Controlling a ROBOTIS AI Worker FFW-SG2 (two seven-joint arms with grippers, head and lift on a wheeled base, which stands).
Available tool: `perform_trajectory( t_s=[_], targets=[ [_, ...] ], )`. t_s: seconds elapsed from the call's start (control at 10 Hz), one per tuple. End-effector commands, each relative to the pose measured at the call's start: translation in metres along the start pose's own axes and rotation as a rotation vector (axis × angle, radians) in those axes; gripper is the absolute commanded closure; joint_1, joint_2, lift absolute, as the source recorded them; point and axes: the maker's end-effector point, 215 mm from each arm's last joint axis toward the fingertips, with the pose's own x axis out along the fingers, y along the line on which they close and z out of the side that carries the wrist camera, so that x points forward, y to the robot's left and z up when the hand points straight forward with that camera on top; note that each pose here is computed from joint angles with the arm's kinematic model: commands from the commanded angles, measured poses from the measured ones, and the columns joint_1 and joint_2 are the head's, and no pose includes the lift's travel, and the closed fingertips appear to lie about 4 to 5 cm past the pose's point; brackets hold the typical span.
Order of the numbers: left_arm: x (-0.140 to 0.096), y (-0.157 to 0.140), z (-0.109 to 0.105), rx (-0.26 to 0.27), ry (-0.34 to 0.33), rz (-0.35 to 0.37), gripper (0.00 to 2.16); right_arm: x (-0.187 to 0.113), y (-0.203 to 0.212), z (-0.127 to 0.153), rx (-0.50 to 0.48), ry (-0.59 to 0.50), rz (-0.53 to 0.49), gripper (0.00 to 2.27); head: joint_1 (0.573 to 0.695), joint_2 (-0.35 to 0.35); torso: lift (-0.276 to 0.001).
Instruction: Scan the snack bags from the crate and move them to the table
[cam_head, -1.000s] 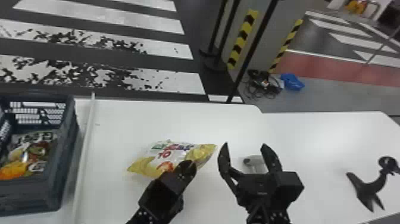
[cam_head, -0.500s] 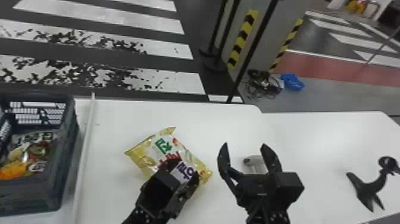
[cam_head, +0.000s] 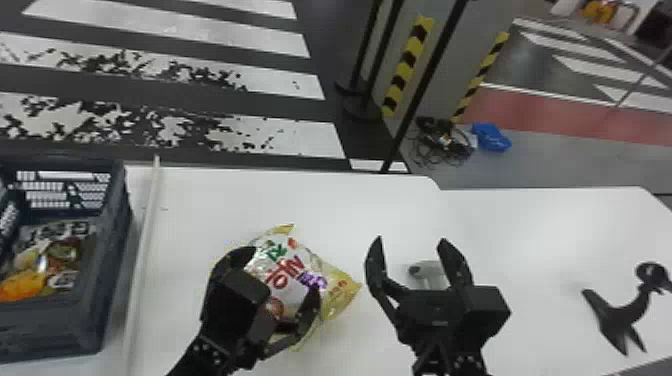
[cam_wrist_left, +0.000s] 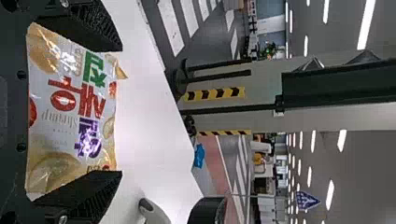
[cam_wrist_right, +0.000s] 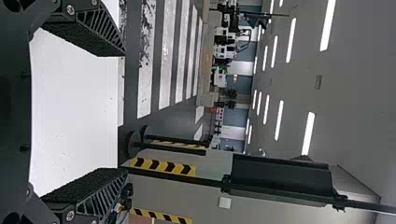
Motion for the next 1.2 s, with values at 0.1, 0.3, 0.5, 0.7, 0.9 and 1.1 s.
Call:
perform_trajectory(
  t_s=[0.1,0.3,0.5,0.7,0.9,1.1],
  targets=[
    [-0.020,0.070,0.020,-0.037,-0.045,0.123,0.03,0.002,-0.001,-0.005,-0.001,0.008,-0.001,0.11,0.695,-0.350,-0.095],
    [-0.049,0.134,0.034,-0.068,-0.074,0.235,0.03,0.002,0.001,-0.010,-0.004,0.015,0.004,0.11,0.695,-0.350,-0.095],
    [-0.081,0.184,0.043,-0.084,-0.096,0.335,0.03,0.005,0.008,-0.009,0.002,0.011,0.012,0.11,0.695,-0.290,-0.095],
    [-0.107,0.217,0.038,-0.089,-0.093,0.410,0.04,0.006,0.014,-0.012,-0.005,0.018,0.021,0.11,0.695,-0.205,-0.095],
    [-0.137,0.244,0.027,-0.098,-0.093,0.473,0.04,0.003,0.021,-0.025,-0.044,0.056,0.031,0.11,0.695,-0.158,-0.095],
    [-0.166,0.269,0.019,-0.118,-0.090,0.523,0.04,0.000,0.023,-0.038,-0.075,0.103,0.041,0.11,0.695,-0.091,-0.095]
  ],
)
